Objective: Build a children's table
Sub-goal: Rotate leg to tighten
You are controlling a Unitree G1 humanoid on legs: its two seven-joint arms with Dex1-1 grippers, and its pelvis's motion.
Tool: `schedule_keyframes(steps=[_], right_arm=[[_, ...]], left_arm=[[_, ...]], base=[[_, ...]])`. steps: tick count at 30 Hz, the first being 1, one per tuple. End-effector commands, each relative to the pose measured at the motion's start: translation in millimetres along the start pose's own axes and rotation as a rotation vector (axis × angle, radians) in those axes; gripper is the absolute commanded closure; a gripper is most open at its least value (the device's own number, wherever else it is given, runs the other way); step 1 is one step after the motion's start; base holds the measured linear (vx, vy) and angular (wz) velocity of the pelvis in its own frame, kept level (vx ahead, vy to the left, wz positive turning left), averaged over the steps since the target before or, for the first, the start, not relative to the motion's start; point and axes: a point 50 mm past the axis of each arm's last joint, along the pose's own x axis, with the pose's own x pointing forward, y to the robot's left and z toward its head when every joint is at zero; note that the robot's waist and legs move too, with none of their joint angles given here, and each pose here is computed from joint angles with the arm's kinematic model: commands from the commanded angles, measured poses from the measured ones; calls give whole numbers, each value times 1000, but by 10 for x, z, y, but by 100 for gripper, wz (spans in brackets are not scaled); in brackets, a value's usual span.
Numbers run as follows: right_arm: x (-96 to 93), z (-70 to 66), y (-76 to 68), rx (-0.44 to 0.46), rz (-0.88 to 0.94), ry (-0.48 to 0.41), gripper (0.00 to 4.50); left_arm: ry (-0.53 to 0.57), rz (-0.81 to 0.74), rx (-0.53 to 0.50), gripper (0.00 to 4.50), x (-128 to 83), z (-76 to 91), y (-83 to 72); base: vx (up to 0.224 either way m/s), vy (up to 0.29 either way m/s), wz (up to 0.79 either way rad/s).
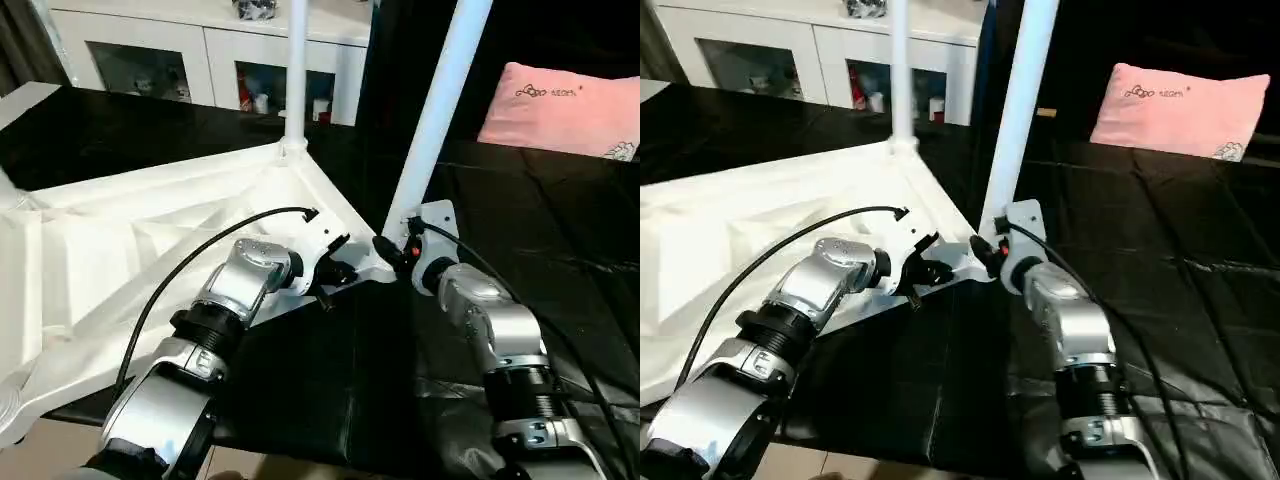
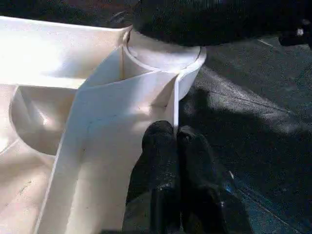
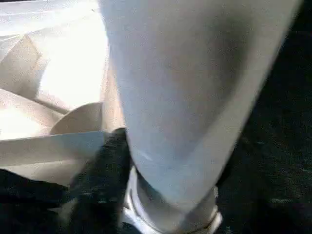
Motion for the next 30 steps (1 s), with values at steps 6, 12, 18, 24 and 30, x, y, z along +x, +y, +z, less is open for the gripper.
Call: schedule_keyframes(steps=[6,12,18,24,30], right_arm=[[-31,-103,268,32,179,19,133],[-237,-215,18,-75,134,-22,49],[-544,-259,-262,-31,98,-75,1],[-777,-288,-346,-47,203,-81,1],[-801,-226,-322,6,266,-115,0]], left_arm=[[-87,-63,121,450,16,256,-86],[-74,-16,184,450,-33,204,6],[-69,-21,195,450,-67,141,25],[-80,-45,228,450,-97,91,16],[-150,-65,202,423,-152,176,6]], base=[[0,0,0],[0,0,0],[0,0,0],[0,0,0],[0,0,0]])
